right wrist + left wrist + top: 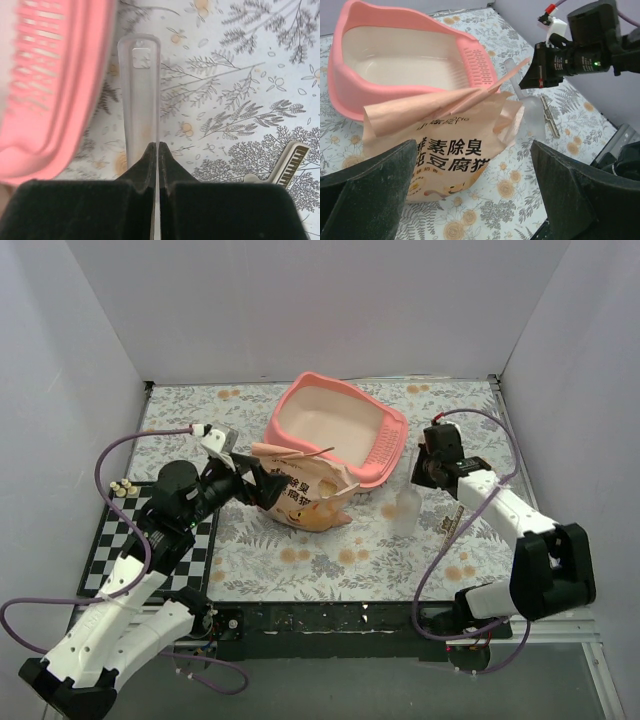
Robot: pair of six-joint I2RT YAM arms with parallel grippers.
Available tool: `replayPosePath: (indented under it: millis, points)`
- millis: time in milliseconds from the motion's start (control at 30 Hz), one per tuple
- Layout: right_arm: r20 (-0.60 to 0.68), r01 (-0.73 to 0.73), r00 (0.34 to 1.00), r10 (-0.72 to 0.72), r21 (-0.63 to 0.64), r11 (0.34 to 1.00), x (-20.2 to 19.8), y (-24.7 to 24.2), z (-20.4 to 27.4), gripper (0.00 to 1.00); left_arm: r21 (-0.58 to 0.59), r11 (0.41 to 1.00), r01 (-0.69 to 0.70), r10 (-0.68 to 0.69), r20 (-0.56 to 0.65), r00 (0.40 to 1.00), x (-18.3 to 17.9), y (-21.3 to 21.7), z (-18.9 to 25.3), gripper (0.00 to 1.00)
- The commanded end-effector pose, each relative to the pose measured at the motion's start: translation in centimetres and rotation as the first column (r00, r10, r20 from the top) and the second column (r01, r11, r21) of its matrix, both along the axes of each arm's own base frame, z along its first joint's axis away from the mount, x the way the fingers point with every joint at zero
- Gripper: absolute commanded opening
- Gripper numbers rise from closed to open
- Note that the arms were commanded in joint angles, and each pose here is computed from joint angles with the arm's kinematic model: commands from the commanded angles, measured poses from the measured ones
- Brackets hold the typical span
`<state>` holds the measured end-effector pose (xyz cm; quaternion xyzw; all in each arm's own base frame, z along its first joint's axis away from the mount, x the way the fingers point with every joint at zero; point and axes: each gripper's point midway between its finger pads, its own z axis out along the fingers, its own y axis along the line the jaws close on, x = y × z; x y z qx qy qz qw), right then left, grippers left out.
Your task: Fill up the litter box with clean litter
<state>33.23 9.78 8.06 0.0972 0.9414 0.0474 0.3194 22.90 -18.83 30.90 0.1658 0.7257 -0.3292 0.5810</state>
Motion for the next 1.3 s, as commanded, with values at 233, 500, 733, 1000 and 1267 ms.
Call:
replayPosePath:
  millis: [233, 500, 733, 1000, 1267]
  points:
    - [0.684, -0.623, 0.661, 0.308, 0.271, 0.734, -1.1, 10.4, 26.3, 0.01, -0.252, 0.959, 0.127, -0.145, -0.052, 0.988, -2.9, -2.2, 9.1, 0.98]
    - [0.944, -0.943, 0.156, 0.29, 0.055, 0.329, -8.8, 14.4, 42.4, 0.01, -0.424, 0.874, 0.238, -0.352, -0.216, 0.911, -5.8, -4.7, 12.8, 0.98]
    - [0.986, -0.991, -0.127, 0.105, -0.13, 0.025, -15.6, 14.9, 49.7, 0.01, -0.59, 0.769, 0.245, -0.498, -0.313, 0.809, -7.9, -5.6, 14.5, 0.98]
    - [0.957, -0.947, -0.272, -0.102, -0.285, -0.15, -20.7, 16.0, 53.3, 0.01, -0.745, 0.629, 0.223, -0.603, -0.287, 0.744, -9.2, -5.6, 16.1, 0.98]
    - [0.912, -0.911, -0.312, -0.266, -0.366, -0.189, -23.6, 18.2, 54.6, 0.01, -0.808, 0.528, 0.26, -0.656, -0.194, 0.729, -9.9, -5.2, 17.9, 0.98]
